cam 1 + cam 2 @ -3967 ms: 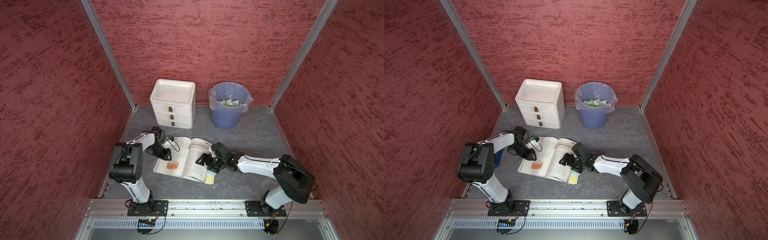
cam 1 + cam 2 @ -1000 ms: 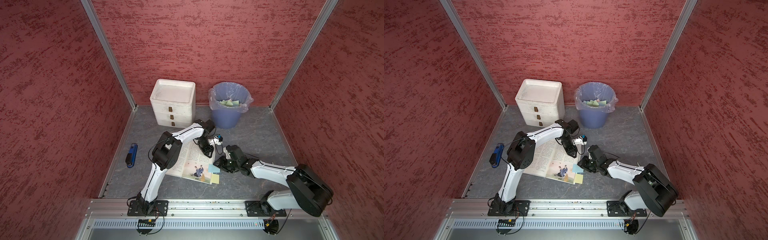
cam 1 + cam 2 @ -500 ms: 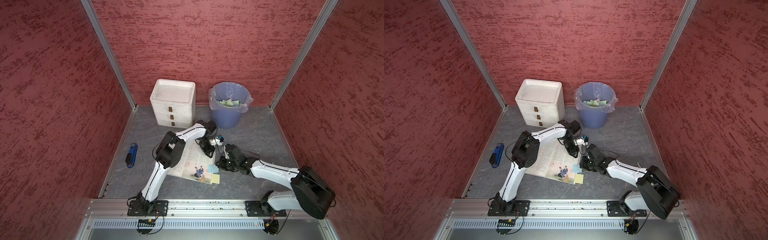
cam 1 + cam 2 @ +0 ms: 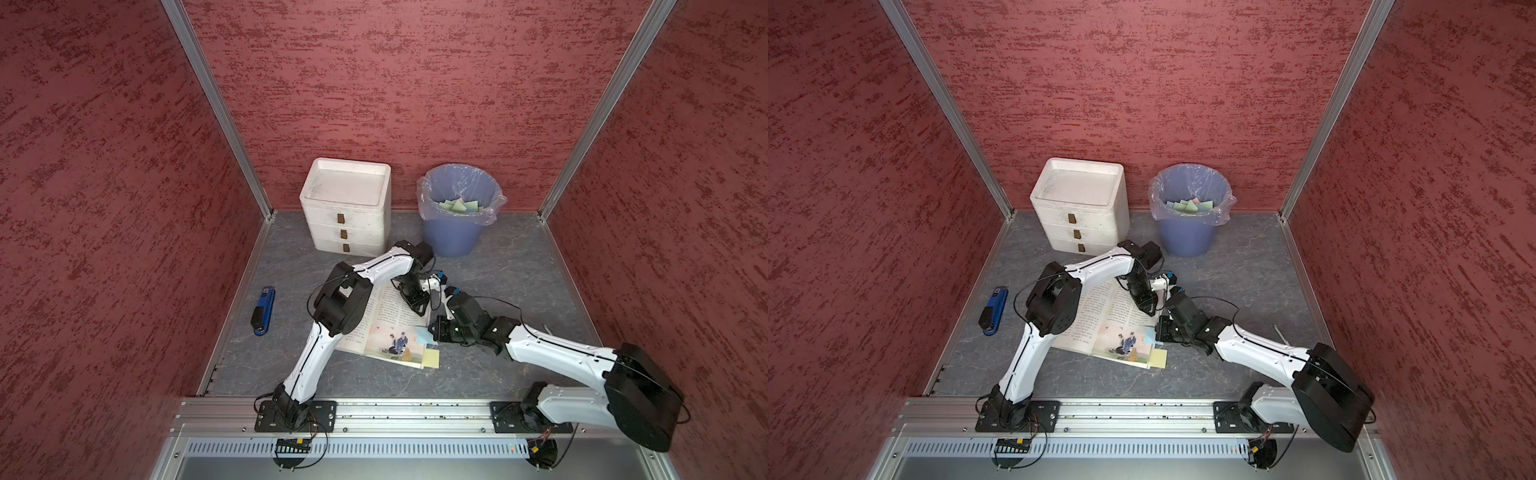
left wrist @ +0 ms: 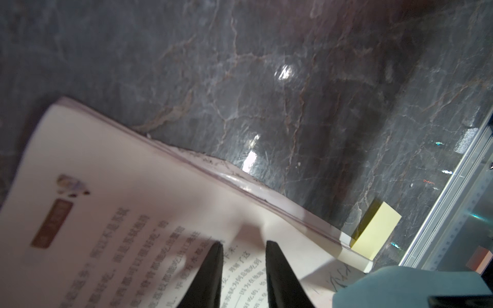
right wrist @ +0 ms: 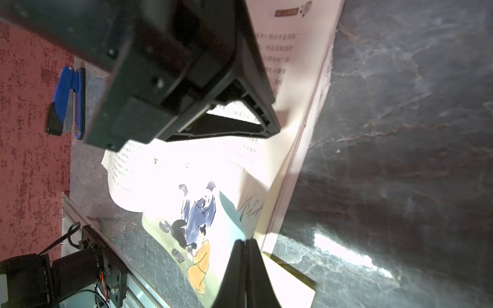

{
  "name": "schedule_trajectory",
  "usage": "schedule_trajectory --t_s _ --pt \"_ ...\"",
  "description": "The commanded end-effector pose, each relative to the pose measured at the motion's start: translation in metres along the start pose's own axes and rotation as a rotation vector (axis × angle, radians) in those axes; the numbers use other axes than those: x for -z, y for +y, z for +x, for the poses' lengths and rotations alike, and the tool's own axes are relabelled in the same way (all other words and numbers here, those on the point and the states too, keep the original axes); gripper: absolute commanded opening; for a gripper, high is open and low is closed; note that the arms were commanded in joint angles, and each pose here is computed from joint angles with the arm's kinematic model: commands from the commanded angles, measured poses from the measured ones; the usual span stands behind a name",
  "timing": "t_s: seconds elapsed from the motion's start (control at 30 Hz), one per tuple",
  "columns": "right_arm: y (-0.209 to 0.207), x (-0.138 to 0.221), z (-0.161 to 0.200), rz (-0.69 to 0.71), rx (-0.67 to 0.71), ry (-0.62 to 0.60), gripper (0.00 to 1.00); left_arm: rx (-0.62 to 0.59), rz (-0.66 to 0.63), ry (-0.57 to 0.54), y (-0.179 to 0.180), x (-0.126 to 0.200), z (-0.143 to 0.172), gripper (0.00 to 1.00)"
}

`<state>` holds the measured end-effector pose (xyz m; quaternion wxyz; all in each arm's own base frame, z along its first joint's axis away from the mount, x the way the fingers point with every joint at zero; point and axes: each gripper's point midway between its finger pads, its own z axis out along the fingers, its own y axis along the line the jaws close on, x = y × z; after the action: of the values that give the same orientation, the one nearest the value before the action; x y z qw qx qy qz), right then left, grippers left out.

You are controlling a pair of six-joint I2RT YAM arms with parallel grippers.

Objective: Peel off the used sticky note
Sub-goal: Tear off the note from the book.

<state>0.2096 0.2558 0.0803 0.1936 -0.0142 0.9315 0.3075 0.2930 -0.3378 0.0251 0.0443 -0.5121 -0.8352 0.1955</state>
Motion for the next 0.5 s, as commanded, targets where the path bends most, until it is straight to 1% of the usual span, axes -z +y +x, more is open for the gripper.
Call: schedule_trajectory --t_s 0.0,0.2,0.3,0.37,0.47 --pt "0.019 0.015 -0.006 -0.043 0.075 -0.036 0.0 0.006 -0.006 0.021 0.006 -0.013 -0.001 0.3" --pt "0.043 0.05 -0.009 -0.141 0.142 -0.078 0.0 0.011 -0.003 0.005 0.007 -0.008 -0.004 0.3" --pt "0.054 0.079 -0.019 -0.169 0.174 -0.14 0.0 0.012 0.0 -0.005 0.007 -0.003 -0.006 0.3" --pt "0.053 0.102 -0.029 -0.136 0.185 -0.202 0.0 0.017 0.01 -0.017 0.005 0.005 -0.008 0.3" --pt "0.054 0.143 -0.05 -0.085 0.202 -0.314 0.0 0.026 0.033 -0.076 0.0 0.033 -0.017 0.3"
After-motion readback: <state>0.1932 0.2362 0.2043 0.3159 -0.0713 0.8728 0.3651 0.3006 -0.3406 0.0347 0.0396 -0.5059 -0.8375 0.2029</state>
